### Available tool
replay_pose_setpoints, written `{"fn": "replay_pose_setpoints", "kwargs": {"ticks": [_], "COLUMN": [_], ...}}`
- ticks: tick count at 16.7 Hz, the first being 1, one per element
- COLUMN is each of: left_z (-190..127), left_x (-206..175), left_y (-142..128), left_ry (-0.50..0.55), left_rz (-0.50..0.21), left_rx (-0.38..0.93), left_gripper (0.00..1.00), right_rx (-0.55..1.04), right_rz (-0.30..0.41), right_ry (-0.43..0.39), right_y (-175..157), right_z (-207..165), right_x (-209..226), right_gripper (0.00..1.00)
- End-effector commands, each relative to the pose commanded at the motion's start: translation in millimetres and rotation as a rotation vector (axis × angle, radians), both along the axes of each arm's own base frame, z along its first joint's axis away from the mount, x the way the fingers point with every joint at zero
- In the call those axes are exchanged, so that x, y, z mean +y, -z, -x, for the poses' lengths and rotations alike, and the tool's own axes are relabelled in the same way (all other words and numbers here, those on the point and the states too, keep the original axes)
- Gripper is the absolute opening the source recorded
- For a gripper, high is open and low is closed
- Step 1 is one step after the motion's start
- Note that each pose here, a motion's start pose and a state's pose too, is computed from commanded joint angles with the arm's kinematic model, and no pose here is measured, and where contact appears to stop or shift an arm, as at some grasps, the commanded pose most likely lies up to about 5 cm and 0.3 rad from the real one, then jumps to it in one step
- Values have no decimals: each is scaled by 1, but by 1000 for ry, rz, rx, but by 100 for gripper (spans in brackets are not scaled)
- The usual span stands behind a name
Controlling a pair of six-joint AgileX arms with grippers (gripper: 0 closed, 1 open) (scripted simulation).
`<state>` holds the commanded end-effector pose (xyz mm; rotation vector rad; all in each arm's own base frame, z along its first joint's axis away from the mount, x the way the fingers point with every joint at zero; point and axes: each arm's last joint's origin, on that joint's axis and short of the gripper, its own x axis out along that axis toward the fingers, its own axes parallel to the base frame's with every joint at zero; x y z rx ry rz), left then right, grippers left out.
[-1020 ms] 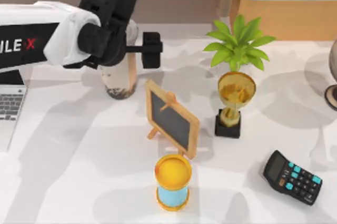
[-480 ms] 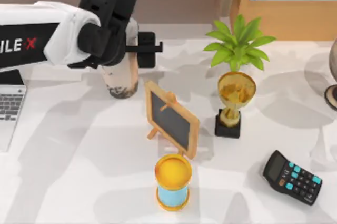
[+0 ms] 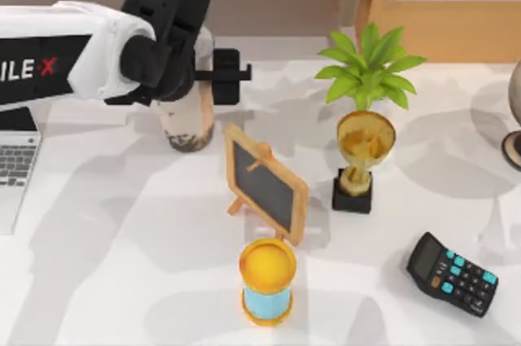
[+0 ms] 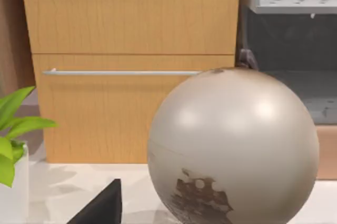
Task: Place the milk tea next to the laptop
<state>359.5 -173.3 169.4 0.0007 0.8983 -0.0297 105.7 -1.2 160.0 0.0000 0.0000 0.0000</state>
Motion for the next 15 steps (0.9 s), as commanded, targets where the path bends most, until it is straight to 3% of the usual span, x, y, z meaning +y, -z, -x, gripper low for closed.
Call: {"fn": "replay_pose_setpoints", "kwargs": {"ticks": [15], "left_z": [0], "left_x": [-1], "left_y": [-13], "left_ry": [5], "left_rz": [4], "left_rx": [-7], "left_gripper": [0], "right_rx": [0], "right_rz": [0], "right_ry": [0], "right_y": [0], "right_z": [0], "right_x": [0], "right_gripper": [100]}}
